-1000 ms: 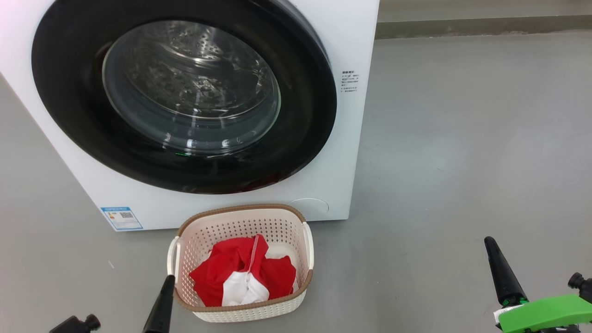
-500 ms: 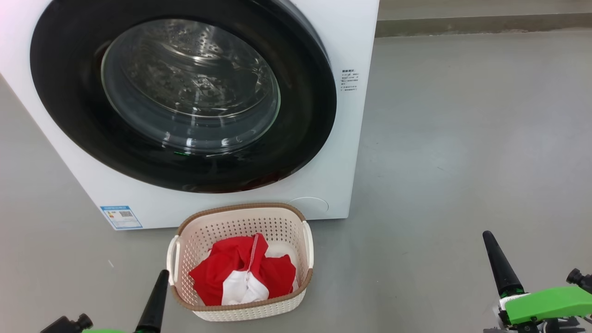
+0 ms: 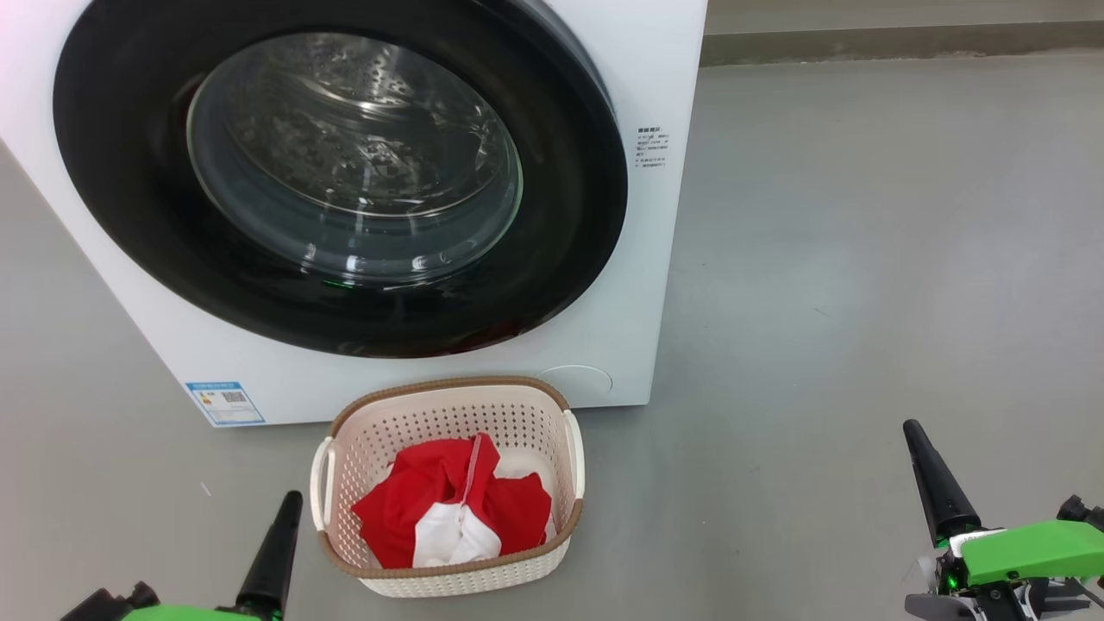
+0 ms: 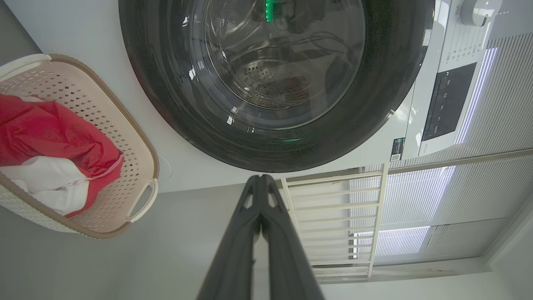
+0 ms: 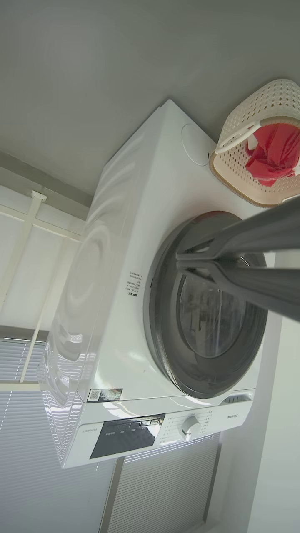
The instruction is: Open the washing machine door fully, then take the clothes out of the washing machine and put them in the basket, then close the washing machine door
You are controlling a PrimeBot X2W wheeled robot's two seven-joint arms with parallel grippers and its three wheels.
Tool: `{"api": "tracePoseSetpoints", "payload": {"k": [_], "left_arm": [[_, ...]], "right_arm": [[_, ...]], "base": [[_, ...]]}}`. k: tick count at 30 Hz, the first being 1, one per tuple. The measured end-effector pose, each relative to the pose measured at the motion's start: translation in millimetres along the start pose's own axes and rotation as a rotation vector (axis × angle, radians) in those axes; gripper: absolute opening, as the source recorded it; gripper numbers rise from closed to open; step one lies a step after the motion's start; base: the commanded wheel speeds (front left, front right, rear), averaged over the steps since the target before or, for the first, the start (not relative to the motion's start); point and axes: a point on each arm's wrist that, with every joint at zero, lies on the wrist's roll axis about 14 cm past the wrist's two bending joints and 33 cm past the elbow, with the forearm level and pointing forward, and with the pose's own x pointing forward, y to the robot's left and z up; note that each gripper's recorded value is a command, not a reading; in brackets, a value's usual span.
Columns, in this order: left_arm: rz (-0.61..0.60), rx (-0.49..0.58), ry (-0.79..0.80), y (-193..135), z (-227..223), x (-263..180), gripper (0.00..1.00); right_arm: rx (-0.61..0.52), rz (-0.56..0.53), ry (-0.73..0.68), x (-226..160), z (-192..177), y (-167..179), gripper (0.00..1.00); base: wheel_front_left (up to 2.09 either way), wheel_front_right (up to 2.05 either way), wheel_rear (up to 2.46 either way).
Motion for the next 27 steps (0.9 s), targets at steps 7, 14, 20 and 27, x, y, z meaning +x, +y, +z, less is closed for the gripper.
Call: {"api": "tracePoseSetpoints", "payload": {"k": [7, 14, 20, 27], "left_arm": [[-0.013, -0.068, -0.003, -2.6, 2.0, 3.0, 0.00], [-0.034, -0.146, -0.013, -5.9, 7.1, 6.5, 0.00], [-0.039, -0.170, -0.011, -6.0, 6.3, 6.8, 0.00], [-0.039, -0.176, -0.012, -6.1, 5.4, 6.9, 0.00]], "right_arm": [[0.063, 0.011, 0.006, 6.3, 0.8, 4.6, 0.00], [0.152, 0.002, 0.003, 8.5, 2.3, 2.2, 0.00], [0.171, 0.013, 0.009, 12.7, 2.2, 6.9, 0.00], [0.171, 0.013, 0.008, 12.7, 2.3, 6.8, 0.00]], "base": [[0.00, 0.00, 0.00], [0.00, 0.00, 0.00], [0.00, 0.00, 0.00], [0.00, 0.00, 0.00]]}}
